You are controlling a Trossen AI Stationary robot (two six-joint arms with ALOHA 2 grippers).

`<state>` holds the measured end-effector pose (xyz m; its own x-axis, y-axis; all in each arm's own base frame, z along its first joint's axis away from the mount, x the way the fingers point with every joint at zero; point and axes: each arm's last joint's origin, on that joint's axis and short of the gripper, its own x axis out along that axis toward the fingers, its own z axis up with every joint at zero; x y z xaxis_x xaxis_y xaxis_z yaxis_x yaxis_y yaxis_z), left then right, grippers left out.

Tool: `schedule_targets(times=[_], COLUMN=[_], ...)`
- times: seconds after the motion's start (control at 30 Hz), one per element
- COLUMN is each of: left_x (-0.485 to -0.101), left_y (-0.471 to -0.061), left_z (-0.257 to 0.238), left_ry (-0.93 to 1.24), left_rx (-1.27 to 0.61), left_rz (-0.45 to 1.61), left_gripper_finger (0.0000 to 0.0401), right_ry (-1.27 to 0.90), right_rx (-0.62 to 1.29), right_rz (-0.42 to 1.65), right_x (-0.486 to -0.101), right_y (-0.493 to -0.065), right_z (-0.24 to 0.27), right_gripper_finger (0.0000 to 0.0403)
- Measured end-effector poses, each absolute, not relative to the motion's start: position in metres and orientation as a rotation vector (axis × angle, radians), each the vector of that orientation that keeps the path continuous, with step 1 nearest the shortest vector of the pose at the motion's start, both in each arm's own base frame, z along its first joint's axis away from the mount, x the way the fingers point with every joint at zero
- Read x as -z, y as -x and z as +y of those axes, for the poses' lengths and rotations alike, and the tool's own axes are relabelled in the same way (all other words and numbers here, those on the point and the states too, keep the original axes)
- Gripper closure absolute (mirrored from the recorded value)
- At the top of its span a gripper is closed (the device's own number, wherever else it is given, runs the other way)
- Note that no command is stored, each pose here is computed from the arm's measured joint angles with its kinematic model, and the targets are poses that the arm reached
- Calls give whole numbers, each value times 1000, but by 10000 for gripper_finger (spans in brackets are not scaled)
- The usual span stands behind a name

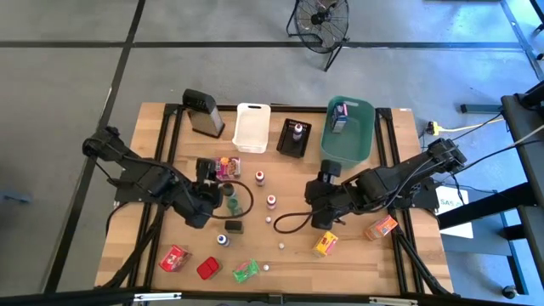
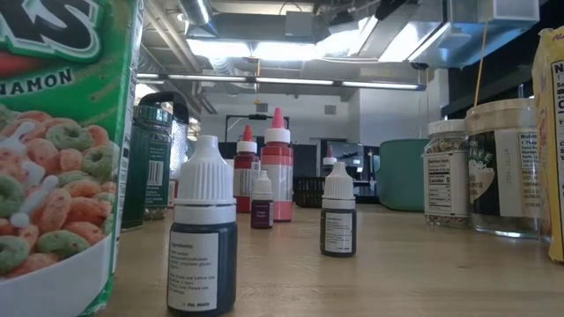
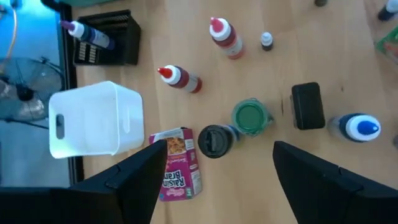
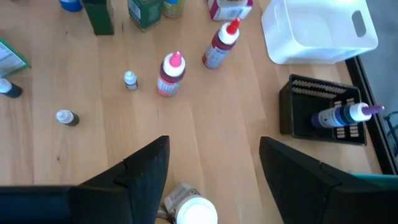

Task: Pick & Place Kitchen Items
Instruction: Put the green seasoning bottle into the white bin

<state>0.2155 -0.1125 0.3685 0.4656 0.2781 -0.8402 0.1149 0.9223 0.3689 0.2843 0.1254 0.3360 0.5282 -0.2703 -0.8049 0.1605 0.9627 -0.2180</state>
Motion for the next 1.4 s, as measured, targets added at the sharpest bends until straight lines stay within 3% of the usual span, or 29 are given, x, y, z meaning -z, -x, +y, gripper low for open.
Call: schedule_targets(times=[0.5, 1.03, 1.4], left_x=[-340, -315, -285], left_y=[-261, -289, -276], left_z=[-119, -105, -84], left_ry=[-611, -485, -523], left_rx=[370, 494, 384], left_rz=[1166, 1278, 1317], left_gripper_finger=[113, 114, 114], right_ry=[163, 272, 363], right_rx=[207, 82, 72], right_rz=[939, 921, 893], right_x=[-339, -339, -317], right_y=[-289, -276, -274], right_z=[128, 156, 168], right_gripper_finger=[153, 153, 153])
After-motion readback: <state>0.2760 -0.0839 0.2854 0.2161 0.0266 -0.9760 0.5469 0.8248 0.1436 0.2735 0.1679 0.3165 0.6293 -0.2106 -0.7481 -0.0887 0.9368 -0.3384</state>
